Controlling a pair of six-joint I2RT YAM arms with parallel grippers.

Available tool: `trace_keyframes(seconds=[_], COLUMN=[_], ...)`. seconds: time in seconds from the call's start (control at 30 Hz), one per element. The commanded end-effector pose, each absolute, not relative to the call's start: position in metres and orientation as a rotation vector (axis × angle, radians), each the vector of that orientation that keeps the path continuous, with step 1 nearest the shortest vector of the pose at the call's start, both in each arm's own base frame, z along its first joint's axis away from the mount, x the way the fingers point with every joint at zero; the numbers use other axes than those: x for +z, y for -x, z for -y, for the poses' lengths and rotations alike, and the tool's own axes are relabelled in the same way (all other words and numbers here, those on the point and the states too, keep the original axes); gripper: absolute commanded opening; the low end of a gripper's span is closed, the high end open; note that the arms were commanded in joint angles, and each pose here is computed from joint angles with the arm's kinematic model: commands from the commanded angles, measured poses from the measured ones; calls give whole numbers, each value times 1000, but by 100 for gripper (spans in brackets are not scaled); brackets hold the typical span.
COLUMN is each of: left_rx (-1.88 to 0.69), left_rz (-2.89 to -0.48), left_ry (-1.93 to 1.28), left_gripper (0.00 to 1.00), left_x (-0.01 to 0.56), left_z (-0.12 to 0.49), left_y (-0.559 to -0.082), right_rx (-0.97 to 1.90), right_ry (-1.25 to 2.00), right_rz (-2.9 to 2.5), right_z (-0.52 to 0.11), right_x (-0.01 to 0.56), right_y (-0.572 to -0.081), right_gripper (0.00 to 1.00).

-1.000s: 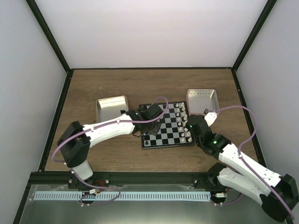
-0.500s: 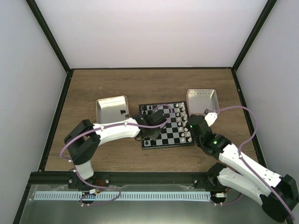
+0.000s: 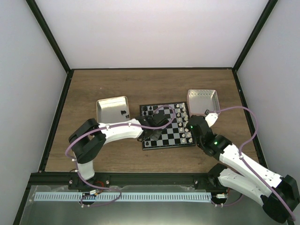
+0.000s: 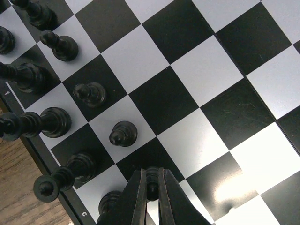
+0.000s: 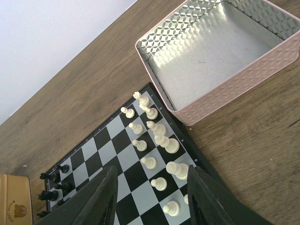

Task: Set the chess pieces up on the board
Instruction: Place the chess piece on the chessboard.

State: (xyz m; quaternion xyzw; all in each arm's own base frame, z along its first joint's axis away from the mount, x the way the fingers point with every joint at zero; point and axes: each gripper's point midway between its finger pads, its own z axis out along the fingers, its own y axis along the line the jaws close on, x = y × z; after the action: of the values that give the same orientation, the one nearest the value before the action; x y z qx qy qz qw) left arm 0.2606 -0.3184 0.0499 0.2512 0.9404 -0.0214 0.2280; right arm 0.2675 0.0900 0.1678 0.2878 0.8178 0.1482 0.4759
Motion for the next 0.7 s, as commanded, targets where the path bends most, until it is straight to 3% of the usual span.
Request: trace_keyframes(seconds=[0.0, 0.23, 0.47, 0.67], left_rx=[-61, -74, -148, -174], left_rz=[-2585, -2584, -2512, -2462], left_ry=[-671, -663, -609, -361], left_gripper=[6, 23, 31, 40], left_x=[47, 59, 108, 149], left_z=[322, 323, 328, 292], left_y=[-264, -263, -274, -303], right_rx=[330, 338, 347, 353], right_ry=[-728, -726, -722, -722], right_rz=[-1979, -1982, -1984, -1984], right_z=[-82, -84, -85, -86], right_x=[167, 167, 167, 168], right_y=[-268, -268, -268, -268], right_gripper=[42, 42, 42, 42])
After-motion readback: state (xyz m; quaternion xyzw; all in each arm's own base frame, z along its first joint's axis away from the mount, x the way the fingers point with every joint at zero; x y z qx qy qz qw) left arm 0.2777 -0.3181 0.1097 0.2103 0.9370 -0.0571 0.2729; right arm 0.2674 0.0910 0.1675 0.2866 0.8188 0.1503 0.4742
